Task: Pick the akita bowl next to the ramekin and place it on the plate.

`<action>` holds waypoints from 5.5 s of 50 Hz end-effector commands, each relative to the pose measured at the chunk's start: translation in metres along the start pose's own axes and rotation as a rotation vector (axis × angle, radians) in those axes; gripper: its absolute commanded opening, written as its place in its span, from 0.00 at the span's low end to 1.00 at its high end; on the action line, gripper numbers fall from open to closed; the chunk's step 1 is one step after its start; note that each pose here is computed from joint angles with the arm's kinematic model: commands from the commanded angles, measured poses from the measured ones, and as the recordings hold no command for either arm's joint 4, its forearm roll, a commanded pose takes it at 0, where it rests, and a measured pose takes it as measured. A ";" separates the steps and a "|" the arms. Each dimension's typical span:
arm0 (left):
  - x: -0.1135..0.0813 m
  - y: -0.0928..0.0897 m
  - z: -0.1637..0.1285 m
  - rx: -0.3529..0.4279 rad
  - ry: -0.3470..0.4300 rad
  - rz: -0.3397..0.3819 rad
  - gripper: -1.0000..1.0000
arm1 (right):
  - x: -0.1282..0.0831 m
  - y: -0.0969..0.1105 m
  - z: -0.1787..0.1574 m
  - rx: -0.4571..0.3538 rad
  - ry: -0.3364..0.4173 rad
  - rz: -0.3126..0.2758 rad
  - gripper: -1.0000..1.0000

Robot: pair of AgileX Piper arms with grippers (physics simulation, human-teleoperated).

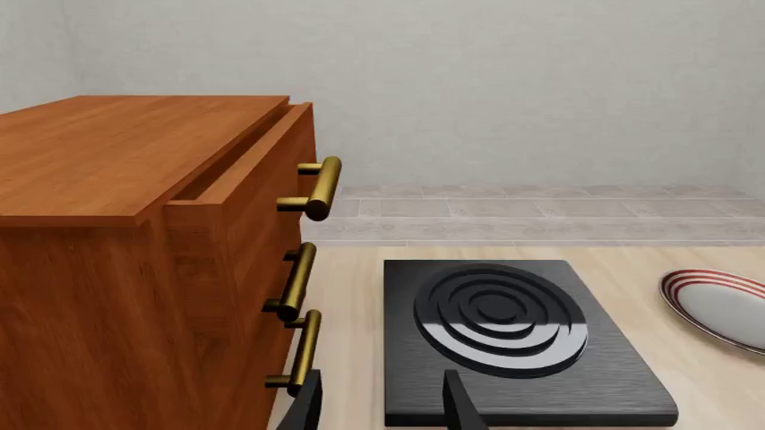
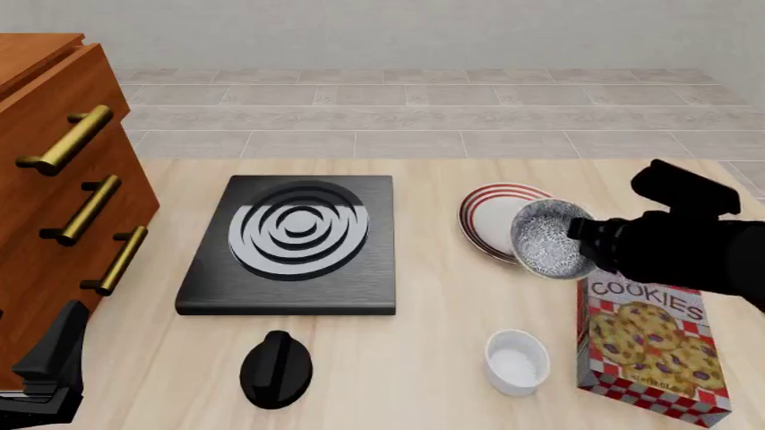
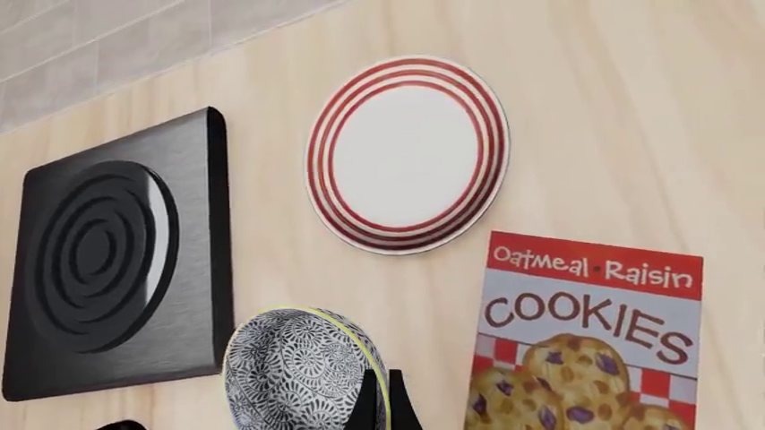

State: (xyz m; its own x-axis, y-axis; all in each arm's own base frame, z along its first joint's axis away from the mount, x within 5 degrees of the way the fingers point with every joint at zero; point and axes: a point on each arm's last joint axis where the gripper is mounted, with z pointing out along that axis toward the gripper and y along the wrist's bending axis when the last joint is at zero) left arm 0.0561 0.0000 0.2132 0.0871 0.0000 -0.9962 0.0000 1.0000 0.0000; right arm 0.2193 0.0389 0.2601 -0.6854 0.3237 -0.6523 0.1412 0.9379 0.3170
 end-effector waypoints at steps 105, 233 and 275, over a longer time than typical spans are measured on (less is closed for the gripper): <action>0.000 0.000 0.000 0.000 0.000 0.000 1.00 | -0.045 -0.009 0.112 0.060 -0.014 -0.010 0.00; 0.000 0.000 0.000 0.000 0.000 0.000 1.00 | -0.059 -0.032 0.197 0.101 -0.010 -0.020 1.00; 0.000 0.000 0.000 0.000 0.000 0.000 1.00 | -0.076 -0.024 0.165 0.087 -0.059 -0.021 1.00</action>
State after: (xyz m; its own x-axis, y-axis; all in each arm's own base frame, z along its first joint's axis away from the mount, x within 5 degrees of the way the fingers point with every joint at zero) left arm 0.0561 0.0000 0.2132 0.0871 0.0000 -0.9962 0.0000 1.0000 0.0000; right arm 0.3905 0.0136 0.1793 -0.6556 0.3063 -0.6902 0.1915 0.9516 0.2404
